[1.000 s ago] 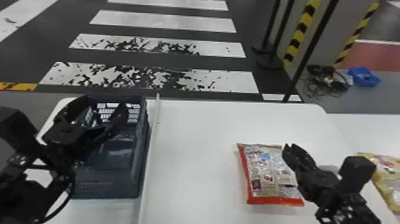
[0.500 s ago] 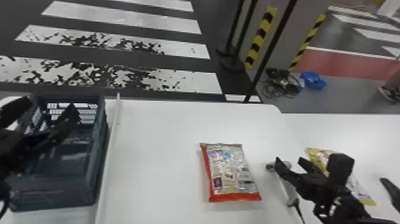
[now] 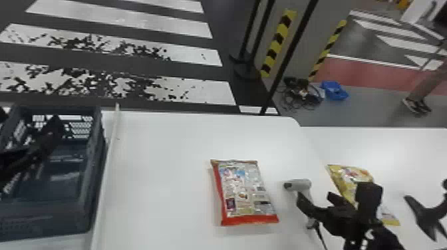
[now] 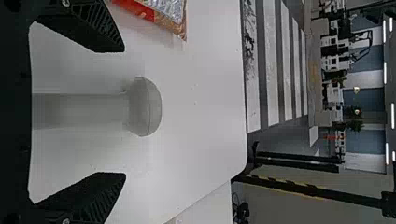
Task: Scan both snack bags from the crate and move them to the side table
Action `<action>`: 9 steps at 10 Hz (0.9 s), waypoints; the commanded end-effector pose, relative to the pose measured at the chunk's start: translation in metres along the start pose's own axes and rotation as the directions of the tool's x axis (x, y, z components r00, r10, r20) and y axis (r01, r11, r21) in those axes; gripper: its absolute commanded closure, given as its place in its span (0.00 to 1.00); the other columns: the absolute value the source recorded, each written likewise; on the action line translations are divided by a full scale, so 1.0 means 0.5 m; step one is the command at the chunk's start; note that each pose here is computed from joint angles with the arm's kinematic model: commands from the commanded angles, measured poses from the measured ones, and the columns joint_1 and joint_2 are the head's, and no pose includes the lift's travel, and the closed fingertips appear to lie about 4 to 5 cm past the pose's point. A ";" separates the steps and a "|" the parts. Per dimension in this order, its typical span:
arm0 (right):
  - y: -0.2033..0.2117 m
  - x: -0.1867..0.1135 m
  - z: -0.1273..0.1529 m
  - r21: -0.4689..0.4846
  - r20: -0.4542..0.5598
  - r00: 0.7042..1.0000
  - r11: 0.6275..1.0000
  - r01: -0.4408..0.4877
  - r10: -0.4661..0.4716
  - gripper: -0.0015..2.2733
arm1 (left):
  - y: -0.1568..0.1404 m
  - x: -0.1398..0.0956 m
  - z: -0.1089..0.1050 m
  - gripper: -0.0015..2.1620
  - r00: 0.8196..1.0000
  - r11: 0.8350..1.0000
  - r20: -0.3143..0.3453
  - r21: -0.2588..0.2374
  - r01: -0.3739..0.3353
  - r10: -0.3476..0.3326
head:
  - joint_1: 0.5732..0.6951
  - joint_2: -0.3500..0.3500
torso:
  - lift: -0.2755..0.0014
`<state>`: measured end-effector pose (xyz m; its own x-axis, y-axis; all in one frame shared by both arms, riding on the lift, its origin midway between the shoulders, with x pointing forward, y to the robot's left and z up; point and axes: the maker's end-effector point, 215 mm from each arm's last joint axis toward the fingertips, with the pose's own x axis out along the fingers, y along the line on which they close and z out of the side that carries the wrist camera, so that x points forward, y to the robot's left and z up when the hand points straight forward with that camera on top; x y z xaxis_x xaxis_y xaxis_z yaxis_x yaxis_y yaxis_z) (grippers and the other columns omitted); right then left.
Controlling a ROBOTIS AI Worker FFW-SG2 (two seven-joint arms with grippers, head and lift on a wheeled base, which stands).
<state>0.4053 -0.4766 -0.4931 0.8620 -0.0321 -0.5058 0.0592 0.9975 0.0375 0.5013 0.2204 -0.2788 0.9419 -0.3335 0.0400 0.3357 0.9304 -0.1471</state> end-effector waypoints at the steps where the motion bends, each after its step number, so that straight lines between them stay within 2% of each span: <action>1: 0.021 0.011 -0.019 0.007 -0.018 0.999 1.000 -0.026 0.026 0.01 | 0.001 0.001 0.000 0.02 1.000 1.000 0.000 0.000 0.000 0.000 | 1.00 0.06 | 0.65; 4: 0.034 0.045 -0.072 -0.001 -0.084 0.994 0.997 -0.071 0.071 0.02 | 0.004 -0.001 -0.002 0.02 1.000 1.000 -0.004 0.000 0.000 0.000 | 1.00 0.09 | 0.65; 5: 0.037 0.050 -0.073 -0.008 -0.091 0.992 0.996 -0.089 0.088 0.08 | 0.005 -0.002 -0.001 0.02 1.000 1.000 -0.003 0.001 0.000 0.000 | 1.00 0.09 | 0.65; 6: 0.034 0.053 -0.077 -0.025 -0.108 0.989 0.995 -0.101 0.098 0.47 | 0.005 -0.003 -0.003 0.02 1.000 1.000 -0.005 0.000 0.000 0.000 | 1.00 0.10 | 0.65; 7: 0.036 0.054 -0.079 -0.037 -0.117 0.988 0.994 -0.105 0.100 0.80 | 0.003 -0.002 -0.004 0.02 1.000 1.000 -0.005 -0.002 0.001 -0.001 | 1.00 0.10 | 0.65; 8: 0.034 0.052 -0.091 -0.028 -0.143 0.985 0.995 -0.100 0.095 0.98 | 0.002 -0.002 -0.004 0.02 1.000 1.000 -0.004 -0.003 0.001 -0.001 | 1.00 0.10 | 0.65; 9: 0.035 0.051 -0.084 -0.036 -0.137 0.987 0.995 -0.096 0.090 0.99 | 0.003 -0.002 -0.007 0.02 1.000 1.000 -0.006 -0.005 -0.001 0.001 | 1.00 0.10 | 0.65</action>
<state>0.4078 -0.4581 -0.5416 0.7889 0.0667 -0.6109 -0.0407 0.9976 0.0563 0.5007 0.2221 -0.2809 0.9420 -0.3336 0.0360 0.3351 0.9301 -0.1504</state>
